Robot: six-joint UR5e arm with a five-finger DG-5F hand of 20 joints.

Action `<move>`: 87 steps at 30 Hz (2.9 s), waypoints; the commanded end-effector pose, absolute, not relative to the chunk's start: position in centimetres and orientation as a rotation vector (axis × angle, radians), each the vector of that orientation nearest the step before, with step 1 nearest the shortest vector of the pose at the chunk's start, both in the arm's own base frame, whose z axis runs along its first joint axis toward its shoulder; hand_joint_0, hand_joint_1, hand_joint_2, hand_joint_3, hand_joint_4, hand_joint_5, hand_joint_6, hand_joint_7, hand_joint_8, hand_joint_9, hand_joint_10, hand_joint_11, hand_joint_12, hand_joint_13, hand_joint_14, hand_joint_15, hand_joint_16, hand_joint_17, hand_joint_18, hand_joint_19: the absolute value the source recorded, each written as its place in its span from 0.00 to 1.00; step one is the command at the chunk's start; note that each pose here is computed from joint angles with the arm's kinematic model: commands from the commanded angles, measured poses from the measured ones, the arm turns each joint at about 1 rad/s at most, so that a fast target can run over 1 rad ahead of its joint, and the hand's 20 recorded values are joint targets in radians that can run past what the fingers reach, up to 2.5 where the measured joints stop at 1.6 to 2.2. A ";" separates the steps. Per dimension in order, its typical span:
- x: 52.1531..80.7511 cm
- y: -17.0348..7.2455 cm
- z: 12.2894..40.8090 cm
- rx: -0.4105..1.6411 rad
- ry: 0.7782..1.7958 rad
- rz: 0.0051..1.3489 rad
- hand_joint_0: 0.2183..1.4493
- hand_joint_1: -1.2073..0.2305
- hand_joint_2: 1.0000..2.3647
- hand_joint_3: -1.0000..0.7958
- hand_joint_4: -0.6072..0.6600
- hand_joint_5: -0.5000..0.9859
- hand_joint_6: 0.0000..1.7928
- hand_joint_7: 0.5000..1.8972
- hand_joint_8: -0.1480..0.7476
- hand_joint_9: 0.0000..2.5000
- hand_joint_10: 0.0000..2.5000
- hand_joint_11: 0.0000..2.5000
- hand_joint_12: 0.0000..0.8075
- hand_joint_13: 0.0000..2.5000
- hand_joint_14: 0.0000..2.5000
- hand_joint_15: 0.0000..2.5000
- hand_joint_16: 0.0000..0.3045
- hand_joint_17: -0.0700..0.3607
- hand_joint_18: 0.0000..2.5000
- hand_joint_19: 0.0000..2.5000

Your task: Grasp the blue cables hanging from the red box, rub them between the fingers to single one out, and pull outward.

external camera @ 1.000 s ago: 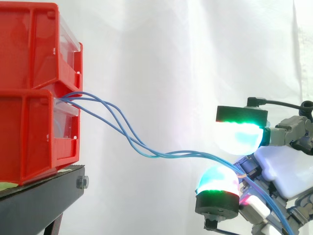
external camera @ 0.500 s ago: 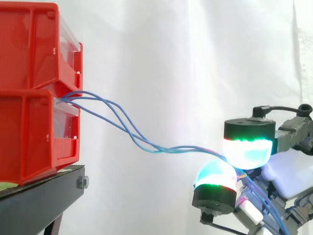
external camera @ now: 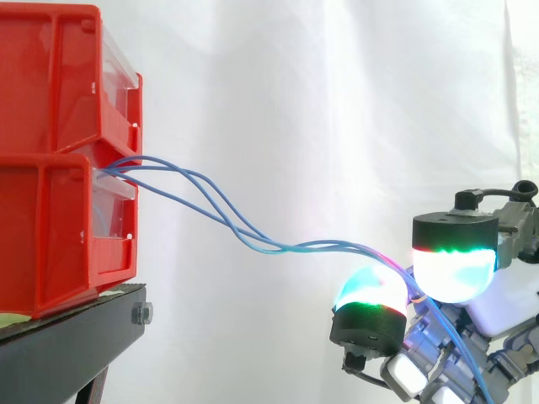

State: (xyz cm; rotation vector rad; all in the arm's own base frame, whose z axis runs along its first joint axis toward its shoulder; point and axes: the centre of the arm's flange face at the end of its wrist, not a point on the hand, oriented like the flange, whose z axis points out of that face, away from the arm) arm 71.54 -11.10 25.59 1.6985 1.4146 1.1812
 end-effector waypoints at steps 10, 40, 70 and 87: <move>71.5 -11.1 25.6 1.694 1.417 1.179 0.26 0.28 0.00 0.28 0.47 0.23 0.47 0.38 0.41 0.36 0.01 0.19 0.45 0.32 0.01 0.23 0.15 0.41 0.28 0.23; 71.5 -11.1 25.6 1.683 1.424 1.171 0.26 0.36 0.00 0.28 0.44 0.25 0.46 0.43 0.40 0.36 0.01 0.17 0.45 0.31 0.01 0.23 0.15 0.40 0.27 0.24; 71.6 -11.1 25.7 1.680 1.425 1.173 0.22 0.27 0.00 0.28 0.46 0.24 0.47 0.40 0.40 0.34 0.00 0.16 0.46 0.31 0.01 0.21 0.16 0.42 0.28 0.22; 71.6 -11.3 25.8 1.680 1.418 1.175 0.31 0.28 0.01 0.50 0.47 0.23 0.48 0.39 0.44 0.35 0.00 0.17 0.49 0.32 0.01 0.22 0.18 0.44 0.28 0.22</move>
